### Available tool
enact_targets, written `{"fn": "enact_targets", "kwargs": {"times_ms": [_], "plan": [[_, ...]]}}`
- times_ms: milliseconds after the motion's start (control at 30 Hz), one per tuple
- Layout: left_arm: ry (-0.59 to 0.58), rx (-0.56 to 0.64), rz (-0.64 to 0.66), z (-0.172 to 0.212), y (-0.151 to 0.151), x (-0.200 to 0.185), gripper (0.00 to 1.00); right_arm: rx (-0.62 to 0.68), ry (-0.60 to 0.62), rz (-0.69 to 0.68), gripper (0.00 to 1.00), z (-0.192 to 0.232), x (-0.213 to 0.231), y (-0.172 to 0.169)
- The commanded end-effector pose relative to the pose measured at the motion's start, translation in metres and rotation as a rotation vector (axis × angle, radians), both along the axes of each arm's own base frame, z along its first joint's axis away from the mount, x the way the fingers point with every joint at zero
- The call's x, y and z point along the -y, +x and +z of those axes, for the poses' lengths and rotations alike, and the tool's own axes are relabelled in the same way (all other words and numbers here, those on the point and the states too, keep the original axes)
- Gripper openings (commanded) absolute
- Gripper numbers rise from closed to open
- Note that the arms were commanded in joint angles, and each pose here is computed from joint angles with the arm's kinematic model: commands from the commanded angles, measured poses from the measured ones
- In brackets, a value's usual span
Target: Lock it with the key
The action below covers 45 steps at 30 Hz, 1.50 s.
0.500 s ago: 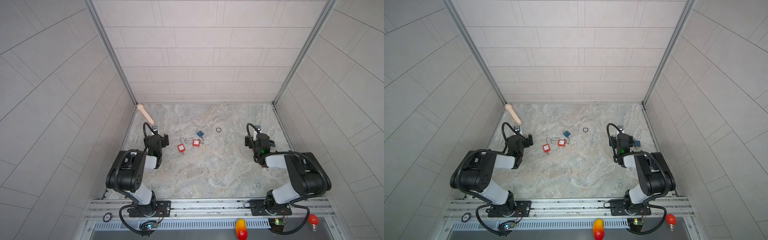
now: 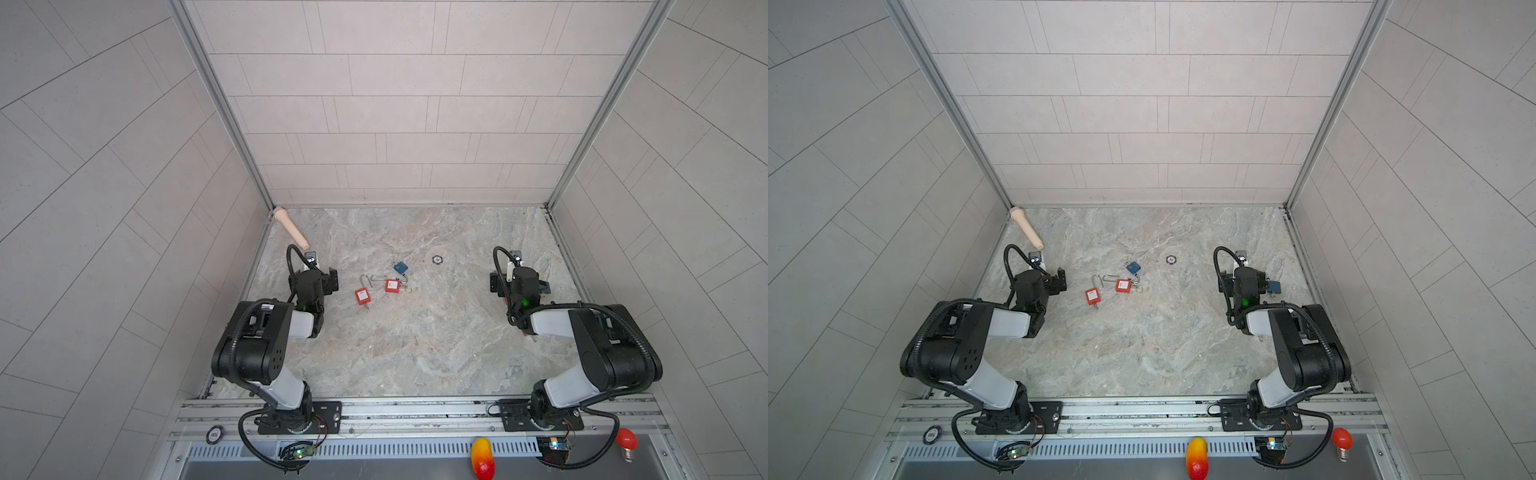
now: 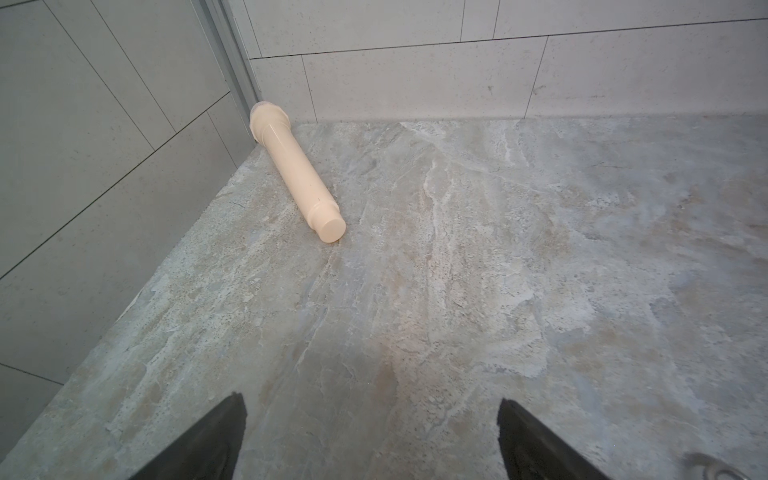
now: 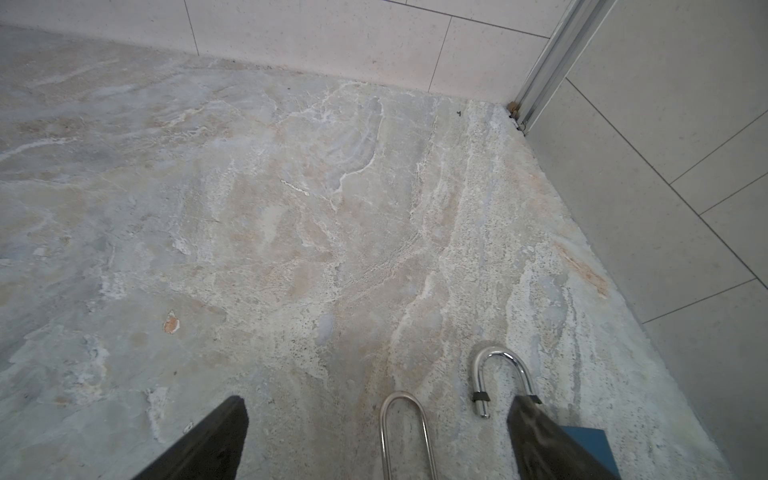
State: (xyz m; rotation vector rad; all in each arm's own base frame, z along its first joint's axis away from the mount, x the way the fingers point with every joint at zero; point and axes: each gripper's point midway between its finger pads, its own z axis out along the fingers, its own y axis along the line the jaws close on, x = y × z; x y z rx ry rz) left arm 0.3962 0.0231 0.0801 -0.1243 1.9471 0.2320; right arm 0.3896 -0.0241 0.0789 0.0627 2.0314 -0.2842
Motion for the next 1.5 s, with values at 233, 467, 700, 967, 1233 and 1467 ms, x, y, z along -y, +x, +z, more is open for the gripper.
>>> {"fn": "enact_targets", "kwargs": {"times_ms": [233,467,700,967,1233,1467], "plan": [[-0.001,0.028,-0.002,0.008,0.002,0.0,1.0,0.034,0.0,-0.015,0.99,0.009,0.002,0.001],[-0.001,0.029,-0.005,0.008,0.002,0.001,1.0,0.033,-0.001,-0.016,0.99,0.009,0.002,0.001],[-0.002,0.028,-0.003,0.008,0.002,0.0,1.0,0.033,0.0,-0.015,0.99,0.009,0.002,0.001],[-0.009,0.025,-0.008,0.008,0.003,0.001,1.0,0.033,0.015,-0.012,1.0,0.008,0.003,0.002],[-0.009,0.043,0.024,0.014,0.0,-0.005,1.0,0.006,0.008,-0.02,0.99,0.027,0.005,0.003],[-0.025,0.055,0.016,0.062,-0.006,-0.003,1.0,-0.185,0.079,-0.053,0.98,0.064,0.002,-0.005]]}}
